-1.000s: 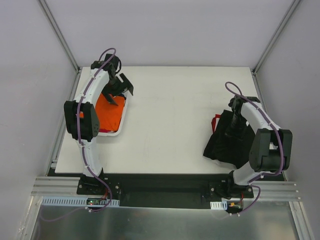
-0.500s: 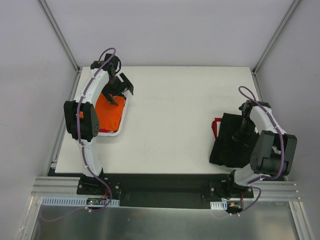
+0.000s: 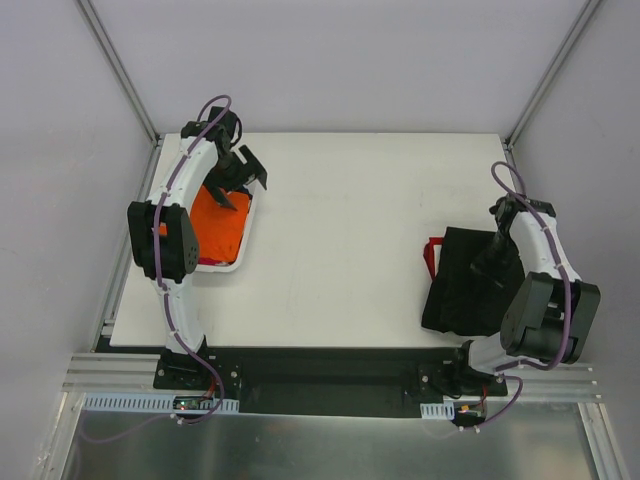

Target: Fold and stack the t-shirts

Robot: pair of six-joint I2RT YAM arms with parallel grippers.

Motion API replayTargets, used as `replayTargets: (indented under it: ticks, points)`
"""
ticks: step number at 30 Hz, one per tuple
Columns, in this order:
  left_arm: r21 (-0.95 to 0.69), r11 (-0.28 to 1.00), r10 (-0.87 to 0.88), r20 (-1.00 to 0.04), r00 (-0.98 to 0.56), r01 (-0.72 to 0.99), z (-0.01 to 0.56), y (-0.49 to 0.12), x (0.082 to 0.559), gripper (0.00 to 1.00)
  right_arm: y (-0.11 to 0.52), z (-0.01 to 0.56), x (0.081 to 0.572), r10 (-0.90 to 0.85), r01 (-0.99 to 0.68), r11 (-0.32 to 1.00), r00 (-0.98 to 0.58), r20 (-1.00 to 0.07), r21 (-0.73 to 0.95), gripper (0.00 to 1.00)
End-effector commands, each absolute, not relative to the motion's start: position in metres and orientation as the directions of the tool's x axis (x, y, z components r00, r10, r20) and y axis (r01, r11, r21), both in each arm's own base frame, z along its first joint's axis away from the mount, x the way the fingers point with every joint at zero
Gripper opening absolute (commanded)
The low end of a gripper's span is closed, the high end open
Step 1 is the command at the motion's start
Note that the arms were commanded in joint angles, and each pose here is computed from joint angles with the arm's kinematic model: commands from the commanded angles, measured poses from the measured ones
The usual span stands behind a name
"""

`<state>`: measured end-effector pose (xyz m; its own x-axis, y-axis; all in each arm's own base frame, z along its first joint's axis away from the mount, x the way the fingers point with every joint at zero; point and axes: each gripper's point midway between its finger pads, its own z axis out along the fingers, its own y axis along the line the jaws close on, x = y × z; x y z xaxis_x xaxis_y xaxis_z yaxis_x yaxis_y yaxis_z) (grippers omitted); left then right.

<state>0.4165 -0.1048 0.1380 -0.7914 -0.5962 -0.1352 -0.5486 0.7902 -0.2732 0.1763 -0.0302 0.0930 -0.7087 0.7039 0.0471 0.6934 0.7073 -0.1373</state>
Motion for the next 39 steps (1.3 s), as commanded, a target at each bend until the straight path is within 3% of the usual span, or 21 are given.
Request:
replayTargets:
  ticks: [1,6,13,23,30,39]
  points:
    - [-0.305,0.779,-0.606,-0.14,-0.783,-0.548,0.149,-0.109,0.424,0.98,-0.032,0.113,0.2,0.692,0.692,0.72,-0.722,-0.028,-0.051,0.01]
    - [-0.31,0.795,-0.587,-0.173,-0.791,-0.522,0.154,-0.117,0.431,0.98,-0.022,0.135,0.226,0.683,0.678,0.73,-0.726,-0.08,0.087,0.01]
    - [-0.313,0.81,-0.566,-0.199,-0.8,-0.495,0.16,-0.124,0.434,0.98,-0.027,0.137,0.249,0.688,0.68,0.725,-0.718,-0.102,0.11,0.01]
    - [-0.287,0.822,-0.555,-0.206,-0.806,-0.492,0.16,-0.118,0.424,0.99,-0.025,0.094,0.257,0.693,0.692,0.717,-0.72,0.026,0.081,0.01]
    - [-0.284,0.822,-0.554,-0.197,-0.809,-0.494,0.159,-0.119,0.422,0.99,-0.03,0.071,0.249,0.756,0.767,0.635,-0.642,0.125,0.094,0.01]
    - [-0.284,0.826,-0.547,-0.194,-0.814,-0.487,0.157,-0.121,0.423,0.98,-0.065,0.084,0.234,0.838,0.846,0.524,-0.533,0.118,0.098,0.01]
